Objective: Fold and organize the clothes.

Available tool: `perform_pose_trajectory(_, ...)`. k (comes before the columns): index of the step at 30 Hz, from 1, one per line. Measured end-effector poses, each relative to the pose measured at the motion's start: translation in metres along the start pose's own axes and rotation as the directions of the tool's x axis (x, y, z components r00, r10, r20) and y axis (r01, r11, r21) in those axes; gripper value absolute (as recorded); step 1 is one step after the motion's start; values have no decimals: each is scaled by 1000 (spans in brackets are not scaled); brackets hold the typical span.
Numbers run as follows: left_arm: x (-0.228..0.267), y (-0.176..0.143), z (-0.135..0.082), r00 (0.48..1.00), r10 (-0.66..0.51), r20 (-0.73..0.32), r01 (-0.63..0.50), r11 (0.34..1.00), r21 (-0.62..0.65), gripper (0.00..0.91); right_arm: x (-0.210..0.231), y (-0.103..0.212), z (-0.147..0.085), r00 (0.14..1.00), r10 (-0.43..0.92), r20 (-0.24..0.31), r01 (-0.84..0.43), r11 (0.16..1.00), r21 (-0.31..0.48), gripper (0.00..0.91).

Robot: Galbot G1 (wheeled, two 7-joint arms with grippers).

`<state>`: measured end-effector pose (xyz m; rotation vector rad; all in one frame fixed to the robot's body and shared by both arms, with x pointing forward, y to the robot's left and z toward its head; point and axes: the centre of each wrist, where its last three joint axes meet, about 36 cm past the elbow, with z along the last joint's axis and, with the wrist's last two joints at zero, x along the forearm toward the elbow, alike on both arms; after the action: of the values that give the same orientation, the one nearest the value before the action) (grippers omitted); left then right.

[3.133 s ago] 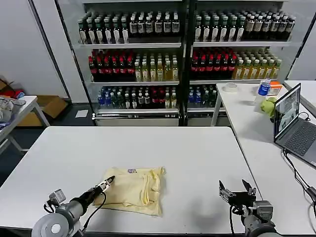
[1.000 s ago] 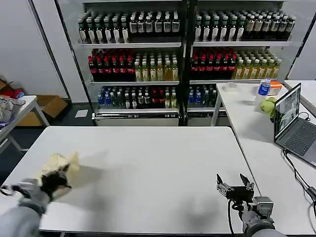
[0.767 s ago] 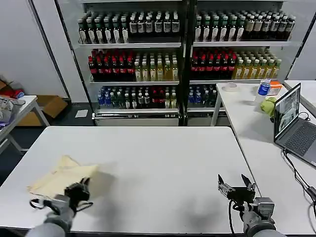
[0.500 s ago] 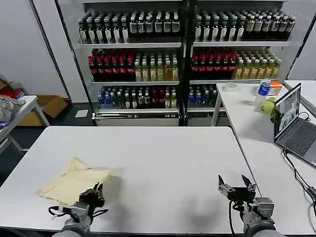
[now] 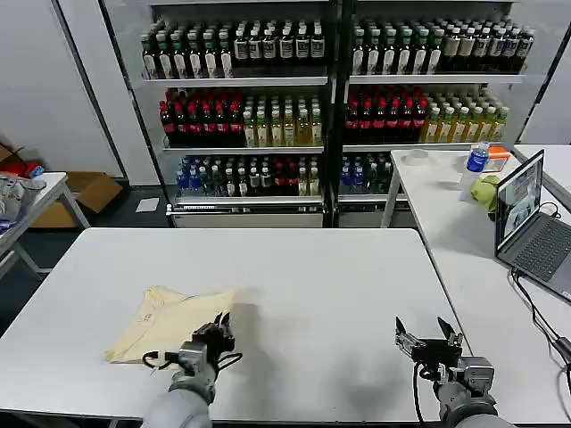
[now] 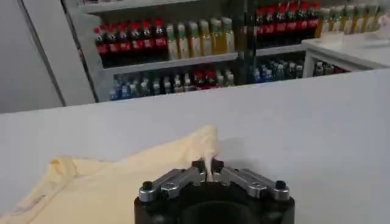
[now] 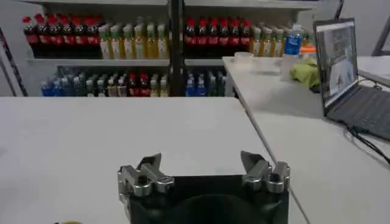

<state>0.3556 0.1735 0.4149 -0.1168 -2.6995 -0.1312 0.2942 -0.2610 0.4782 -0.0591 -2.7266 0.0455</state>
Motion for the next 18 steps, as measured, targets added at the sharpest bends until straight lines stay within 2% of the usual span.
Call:
perform_pose_trajectory(11, -17, -16, -15, 993, 76, 88, -92, 978, 186, 907, -3, 7, -2, 997, -63, 50, 64, 998, -29, 907)
perform_pose_trajectory(18, 3, 10, -23, 985, 94, 146, -134, 947, 293, 907, -15, 25, -6, 987, -140, 82, 148, 985, -92, 907)
